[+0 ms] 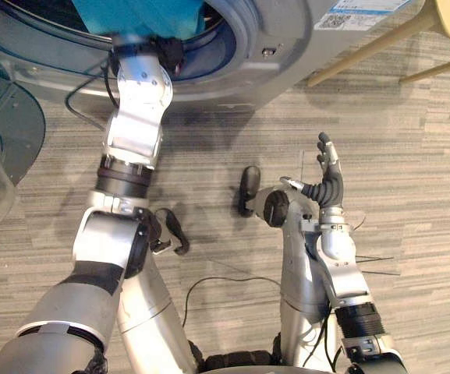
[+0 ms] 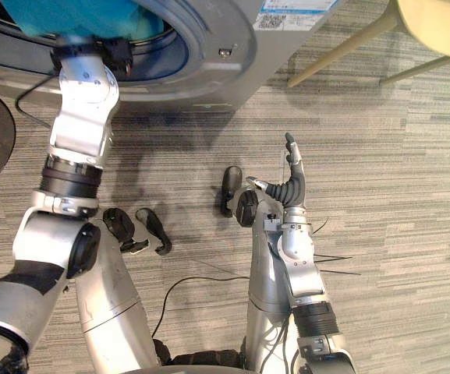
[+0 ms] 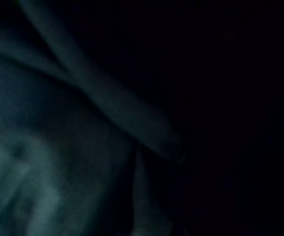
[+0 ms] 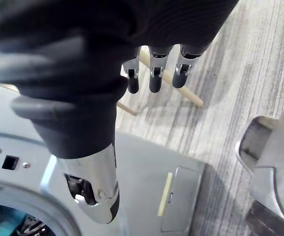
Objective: Pick up the laundry basket with both hands and put the clothes into the washing machine.
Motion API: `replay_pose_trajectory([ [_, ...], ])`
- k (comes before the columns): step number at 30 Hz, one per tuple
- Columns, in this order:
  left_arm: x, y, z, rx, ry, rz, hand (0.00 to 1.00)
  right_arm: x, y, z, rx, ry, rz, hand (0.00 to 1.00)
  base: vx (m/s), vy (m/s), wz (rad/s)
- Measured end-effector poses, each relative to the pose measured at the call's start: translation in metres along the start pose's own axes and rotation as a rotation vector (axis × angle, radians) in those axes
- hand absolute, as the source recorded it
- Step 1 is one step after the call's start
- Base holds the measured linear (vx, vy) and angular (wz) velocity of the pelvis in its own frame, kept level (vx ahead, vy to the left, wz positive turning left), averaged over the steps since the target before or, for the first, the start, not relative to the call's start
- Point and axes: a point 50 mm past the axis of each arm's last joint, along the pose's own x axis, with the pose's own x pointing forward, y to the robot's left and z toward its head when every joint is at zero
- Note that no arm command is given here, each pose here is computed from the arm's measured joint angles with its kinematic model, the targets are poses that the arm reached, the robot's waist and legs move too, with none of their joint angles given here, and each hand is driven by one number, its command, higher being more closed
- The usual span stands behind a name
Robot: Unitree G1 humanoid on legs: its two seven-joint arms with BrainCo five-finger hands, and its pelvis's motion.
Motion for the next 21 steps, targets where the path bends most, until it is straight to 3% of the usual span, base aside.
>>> replay_pose_trajectory([
  [9,0.022,0.0,-0.012,0.271,0.109,-0.084,0.0,-0.003,-0.005,0.005,0.039,-0.032,0.04,0.0,0.01,-0.007,-0.02],
  [21,-0.007,-0.007,-0.042,0.329,0.192,-0.184,0.0,-0.032,-0.006,-0.026,0.055,0.131,0.08,0.0,0.01,-0.035,0.12],
])
